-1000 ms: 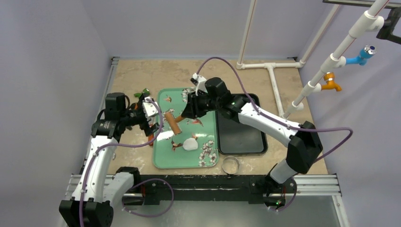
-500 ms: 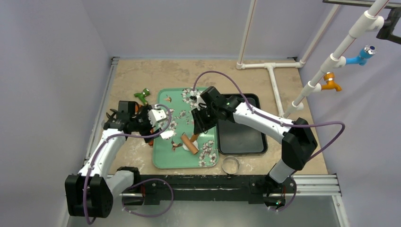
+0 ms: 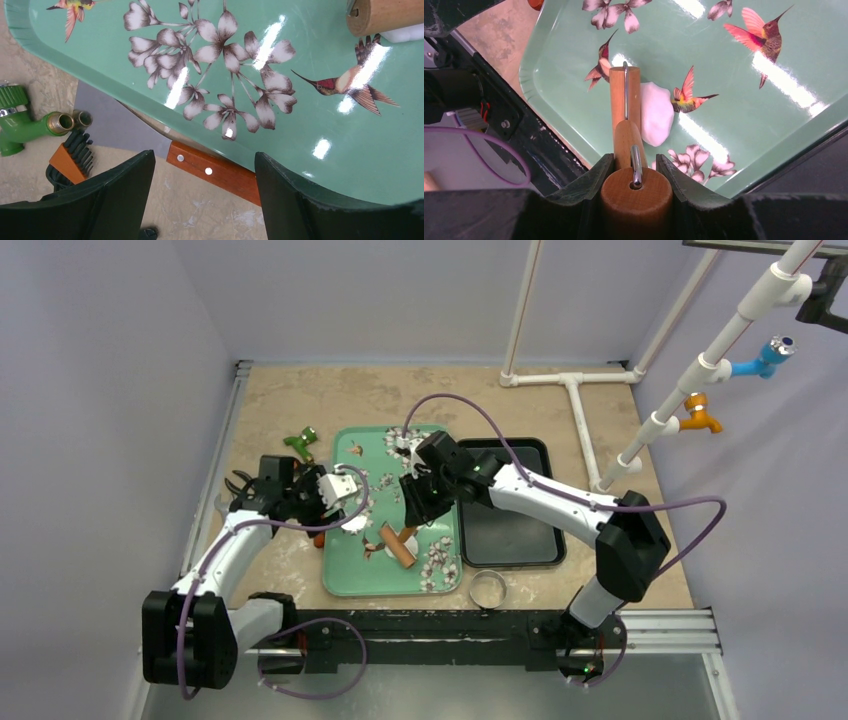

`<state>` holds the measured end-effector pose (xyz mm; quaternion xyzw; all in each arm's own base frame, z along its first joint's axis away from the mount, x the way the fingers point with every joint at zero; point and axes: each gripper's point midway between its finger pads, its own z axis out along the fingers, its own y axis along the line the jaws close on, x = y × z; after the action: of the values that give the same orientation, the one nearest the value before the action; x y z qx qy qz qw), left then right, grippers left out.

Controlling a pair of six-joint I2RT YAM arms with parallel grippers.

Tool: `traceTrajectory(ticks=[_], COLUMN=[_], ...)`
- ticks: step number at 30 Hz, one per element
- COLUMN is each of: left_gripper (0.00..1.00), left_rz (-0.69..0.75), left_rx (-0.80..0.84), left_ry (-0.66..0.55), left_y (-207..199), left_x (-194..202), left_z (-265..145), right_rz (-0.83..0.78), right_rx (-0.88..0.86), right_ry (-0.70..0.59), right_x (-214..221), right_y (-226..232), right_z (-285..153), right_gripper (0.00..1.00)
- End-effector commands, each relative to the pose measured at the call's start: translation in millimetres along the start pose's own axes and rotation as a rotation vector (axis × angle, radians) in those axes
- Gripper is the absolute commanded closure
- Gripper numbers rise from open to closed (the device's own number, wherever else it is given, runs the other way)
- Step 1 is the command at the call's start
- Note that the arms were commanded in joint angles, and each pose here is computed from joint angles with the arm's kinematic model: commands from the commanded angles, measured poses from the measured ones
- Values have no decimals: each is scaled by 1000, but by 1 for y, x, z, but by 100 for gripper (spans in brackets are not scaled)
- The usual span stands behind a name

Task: Roll out the dumpling wrappers from the dough
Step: Flatten out the dough on the work surface.

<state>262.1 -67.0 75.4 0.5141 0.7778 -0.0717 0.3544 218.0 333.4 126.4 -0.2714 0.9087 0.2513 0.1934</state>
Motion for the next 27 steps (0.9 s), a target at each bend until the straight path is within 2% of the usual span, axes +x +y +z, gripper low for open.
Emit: traceTrajectory(ticks=[1, 17, 23, 27], left_gripper=[28, 29, 29, 28], left_rz=[20, 12, 7, -10], left_rx=[-24, -16, -9, -7], left_ry=[-16, -33, -33, -24], left_y=[3, 0, -2, -2], left_x=[-2, -3, -2, 1], left_z=[2, 4, 6, 10], right_rz=[-16, 14, 15, 15], right_rx=[218, 141, 119, 21], right_ry=[-4, 19, -3, -2], right_x=[12, 25, 18, 12], right_y=[-52, -44, -37, -15], right_z=[26, 54, 51, 45], right_gripper=[100, 100, 100, 100])
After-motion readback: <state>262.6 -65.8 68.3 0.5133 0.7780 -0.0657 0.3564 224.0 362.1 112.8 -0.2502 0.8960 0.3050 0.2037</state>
